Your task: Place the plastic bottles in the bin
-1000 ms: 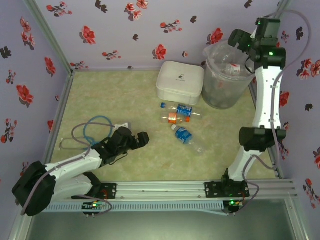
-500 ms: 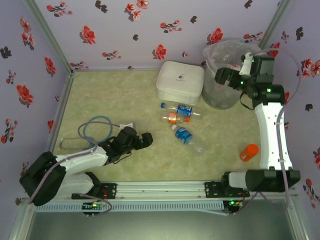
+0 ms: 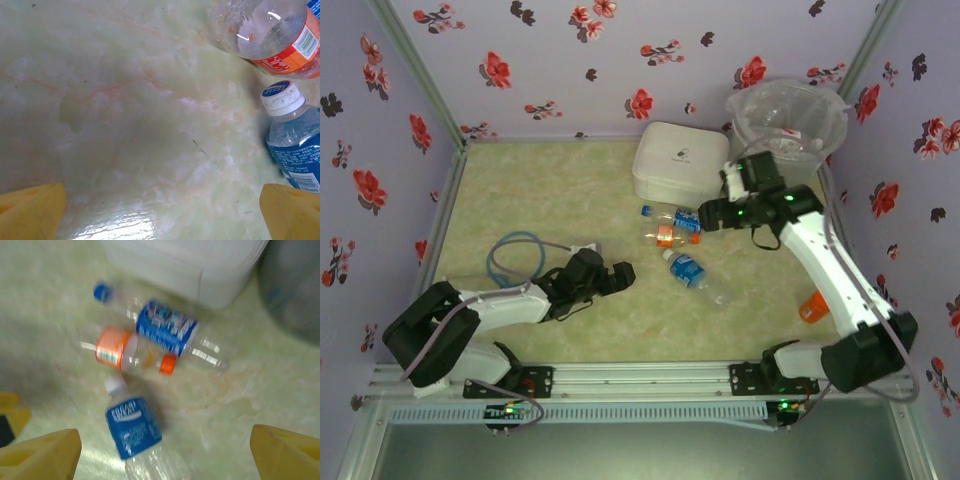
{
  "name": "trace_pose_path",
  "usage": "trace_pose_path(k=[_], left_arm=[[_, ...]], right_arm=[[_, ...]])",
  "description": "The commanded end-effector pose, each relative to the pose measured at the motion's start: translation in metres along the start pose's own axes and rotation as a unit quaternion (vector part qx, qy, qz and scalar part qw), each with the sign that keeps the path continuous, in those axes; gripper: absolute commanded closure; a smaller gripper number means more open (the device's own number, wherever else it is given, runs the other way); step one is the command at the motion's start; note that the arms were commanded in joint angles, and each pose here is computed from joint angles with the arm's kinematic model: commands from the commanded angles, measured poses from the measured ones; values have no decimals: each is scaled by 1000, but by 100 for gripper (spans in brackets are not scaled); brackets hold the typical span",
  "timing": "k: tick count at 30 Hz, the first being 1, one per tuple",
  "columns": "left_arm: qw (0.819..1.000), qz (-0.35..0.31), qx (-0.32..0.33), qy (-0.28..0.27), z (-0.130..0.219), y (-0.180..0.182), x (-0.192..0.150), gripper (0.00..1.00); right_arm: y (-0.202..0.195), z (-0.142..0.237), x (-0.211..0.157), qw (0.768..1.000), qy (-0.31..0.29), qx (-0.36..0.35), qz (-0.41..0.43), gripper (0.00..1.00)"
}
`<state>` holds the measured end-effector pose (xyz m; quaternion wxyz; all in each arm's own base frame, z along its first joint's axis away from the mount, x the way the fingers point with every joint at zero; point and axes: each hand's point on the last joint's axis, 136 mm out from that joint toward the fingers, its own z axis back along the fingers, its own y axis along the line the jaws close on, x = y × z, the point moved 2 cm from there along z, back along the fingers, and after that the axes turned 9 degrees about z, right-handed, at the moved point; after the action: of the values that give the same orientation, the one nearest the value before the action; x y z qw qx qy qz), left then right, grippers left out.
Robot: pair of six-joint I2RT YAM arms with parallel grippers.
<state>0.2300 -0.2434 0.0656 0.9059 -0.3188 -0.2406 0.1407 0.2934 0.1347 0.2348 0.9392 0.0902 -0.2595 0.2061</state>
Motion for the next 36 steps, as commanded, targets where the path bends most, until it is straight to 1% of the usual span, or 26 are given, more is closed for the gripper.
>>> trace_pose_path(k=[1, 4, 7, 10, 15, 19, 23, 25, 27, 29, 32, 36], left_arm=[[1000, 5, -20, -4, 1, -14, 4, 0], [1000, 4, -17, -5, 1, -13, 5, 0], [1000, 5, -16, -5, 2, -11, 4, 0], [1000, 9, -17, -7, 6, -9, 4, 0], [1000, 14, -12, -22, 18, 1, 5, 0], [999, 15, -6, -36, 30, 7, 8, 0], [999, 17, -3, -51, 40, 13, 11, 0], [998, 18, -2, -54, 42, 16, 11, 0], [998, 19, -3, -56, 44, 17, 11, 0], [998, 20, -2, -55, 45, 19, 10, 0], [998, 22, -4, -56, 46, 19, 10, 0], [998, 23, -2, -57, 46, 21, 10, 0]], right_arm=[[7, -25, -35, 994, 96, -26, 41, 11], [20, -49, -44, 985, 146, -32, 80, 9], [31, -69, -46, 977, 180, -37, 111, 6], [45, -88, -50, 967, 211, -27, 138, 4], [65, -117, -62, 951, 256, -8, 171, 5], [72, -137, -67, 944, 278, -4, 179, 7], [75, -153, -66, 942, 282, -4, 182, 9], [73, -161, -68, 940, 288, -12, 183, 13], [76, -167, -70, 941, 289, 0, 175, 18], [78, -166, -69, 943, 287, 5, 168, 23], [78, -155, -62, 949, 269, 2, 162, 31], [78, -130, -49, 957, 243, 3, 160, 40]])
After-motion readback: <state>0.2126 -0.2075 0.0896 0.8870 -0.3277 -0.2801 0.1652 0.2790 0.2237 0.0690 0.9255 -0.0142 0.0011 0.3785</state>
